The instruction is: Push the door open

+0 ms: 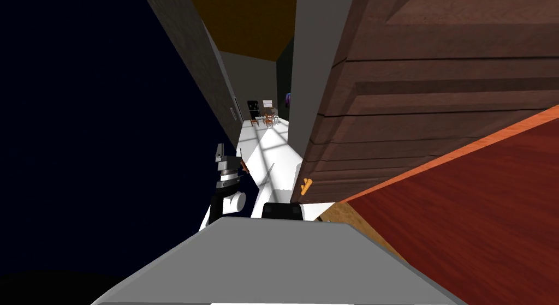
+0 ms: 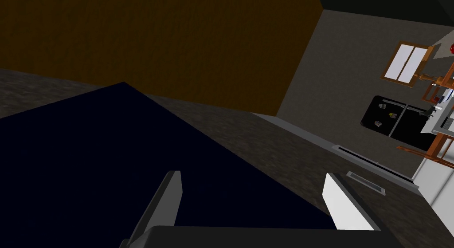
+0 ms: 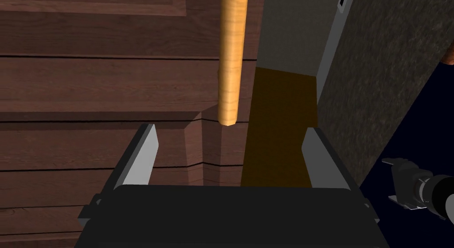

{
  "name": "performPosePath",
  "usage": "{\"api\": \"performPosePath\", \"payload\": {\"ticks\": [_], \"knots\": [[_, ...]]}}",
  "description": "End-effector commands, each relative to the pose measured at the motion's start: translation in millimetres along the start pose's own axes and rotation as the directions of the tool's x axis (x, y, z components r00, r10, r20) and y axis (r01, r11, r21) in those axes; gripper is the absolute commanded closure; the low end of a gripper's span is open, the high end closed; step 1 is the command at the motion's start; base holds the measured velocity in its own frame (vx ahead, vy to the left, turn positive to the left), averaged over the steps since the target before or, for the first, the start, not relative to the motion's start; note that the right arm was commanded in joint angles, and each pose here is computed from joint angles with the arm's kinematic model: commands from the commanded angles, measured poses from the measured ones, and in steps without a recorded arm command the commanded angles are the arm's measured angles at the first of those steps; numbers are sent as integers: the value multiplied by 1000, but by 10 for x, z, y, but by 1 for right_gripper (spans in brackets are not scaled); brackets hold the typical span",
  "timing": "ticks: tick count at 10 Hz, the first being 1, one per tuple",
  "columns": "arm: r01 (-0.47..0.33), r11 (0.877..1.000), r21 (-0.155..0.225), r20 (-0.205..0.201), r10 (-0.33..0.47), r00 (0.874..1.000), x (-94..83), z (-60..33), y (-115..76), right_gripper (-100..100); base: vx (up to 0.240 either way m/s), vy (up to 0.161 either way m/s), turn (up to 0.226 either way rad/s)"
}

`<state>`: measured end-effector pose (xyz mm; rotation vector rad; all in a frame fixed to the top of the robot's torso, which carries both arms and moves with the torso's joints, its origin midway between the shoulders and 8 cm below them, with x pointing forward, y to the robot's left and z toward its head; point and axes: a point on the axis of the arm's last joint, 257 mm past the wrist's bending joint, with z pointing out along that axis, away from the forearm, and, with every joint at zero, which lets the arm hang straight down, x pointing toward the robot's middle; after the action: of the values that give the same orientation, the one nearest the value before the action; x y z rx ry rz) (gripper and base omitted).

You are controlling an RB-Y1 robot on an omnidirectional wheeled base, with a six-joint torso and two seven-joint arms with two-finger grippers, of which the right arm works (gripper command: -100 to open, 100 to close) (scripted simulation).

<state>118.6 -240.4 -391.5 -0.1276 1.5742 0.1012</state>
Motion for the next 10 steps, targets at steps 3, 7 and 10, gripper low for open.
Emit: {"api": "performPosePath", "payload": {"ticks": [3, 7, 10], "knots": [[23, 999, -35, -14, -24, 1000, 11, -17, -11, -100, 115, 31, -54], [34, 997, -70, -21, -36, 999, 17, 9, 83, -100, 213, -9, -52], [16, 998, -67, -12, -17, 1000, 5, 94, 256, -100, 216, 30, -73]]}}
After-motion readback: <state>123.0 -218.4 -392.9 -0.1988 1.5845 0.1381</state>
